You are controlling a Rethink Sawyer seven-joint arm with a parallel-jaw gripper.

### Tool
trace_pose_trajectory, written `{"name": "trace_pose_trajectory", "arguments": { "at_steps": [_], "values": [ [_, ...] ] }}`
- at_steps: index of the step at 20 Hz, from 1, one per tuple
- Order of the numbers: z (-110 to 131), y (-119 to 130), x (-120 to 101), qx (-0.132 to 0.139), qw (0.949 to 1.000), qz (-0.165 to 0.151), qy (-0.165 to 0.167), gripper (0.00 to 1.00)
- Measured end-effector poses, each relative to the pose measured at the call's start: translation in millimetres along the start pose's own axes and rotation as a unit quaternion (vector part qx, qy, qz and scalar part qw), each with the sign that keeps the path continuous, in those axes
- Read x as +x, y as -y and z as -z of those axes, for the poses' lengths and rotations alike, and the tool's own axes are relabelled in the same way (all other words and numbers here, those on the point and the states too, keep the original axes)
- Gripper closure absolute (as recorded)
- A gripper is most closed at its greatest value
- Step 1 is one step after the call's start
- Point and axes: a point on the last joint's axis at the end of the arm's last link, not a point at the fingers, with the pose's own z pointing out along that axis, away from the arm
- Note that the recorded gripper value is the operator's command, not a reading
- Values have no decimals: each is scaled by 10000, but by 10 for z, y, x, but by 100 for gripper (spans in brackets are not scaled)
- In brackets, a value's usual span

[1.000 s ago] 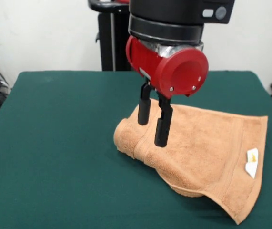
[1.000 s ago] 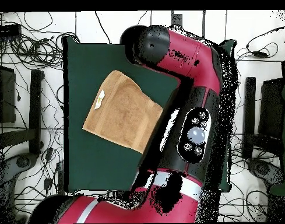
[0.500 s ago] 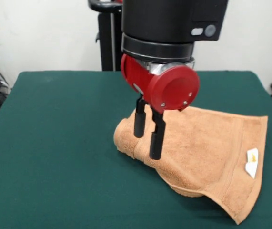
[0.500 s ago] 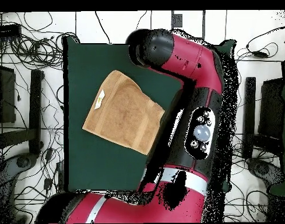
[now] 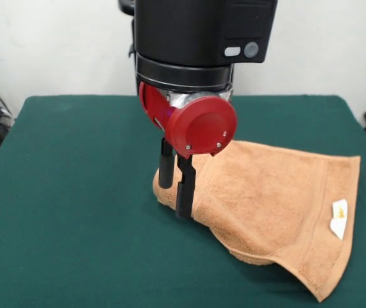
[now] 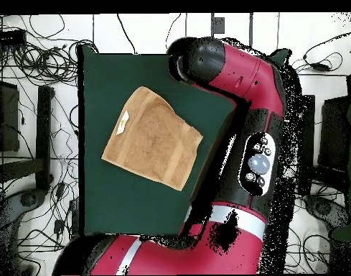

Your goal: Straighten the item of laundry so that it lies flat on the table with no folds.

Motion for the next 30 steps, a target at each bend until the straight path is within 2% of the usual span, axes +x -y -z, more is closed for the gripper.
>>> {"name": "trace_pose_trajectory", "arguments": {
  "at_steps": [6,10,12,14,16,19,21,25,30],
  "values": [
    [-25,-15,95,24,10000,-12,-7,0],
    [1,-45,173,23,9998,-178,10,0],
    [11,-54,202,30,9994,-333,24,0],
    [0,-69,258,41,9978,-667,13,0],
    [-3,-74,278,44,9968,-801,5,0],
    [20,-103,331,28,9927,-1207,-3,0],
    [29,-111,345,23,9914,-1306,2,0],
    [44,-89,314,36,9918,-1277,56,0],
    [84,-35,166,39,9925,-1215,149,0]
  ]
}}
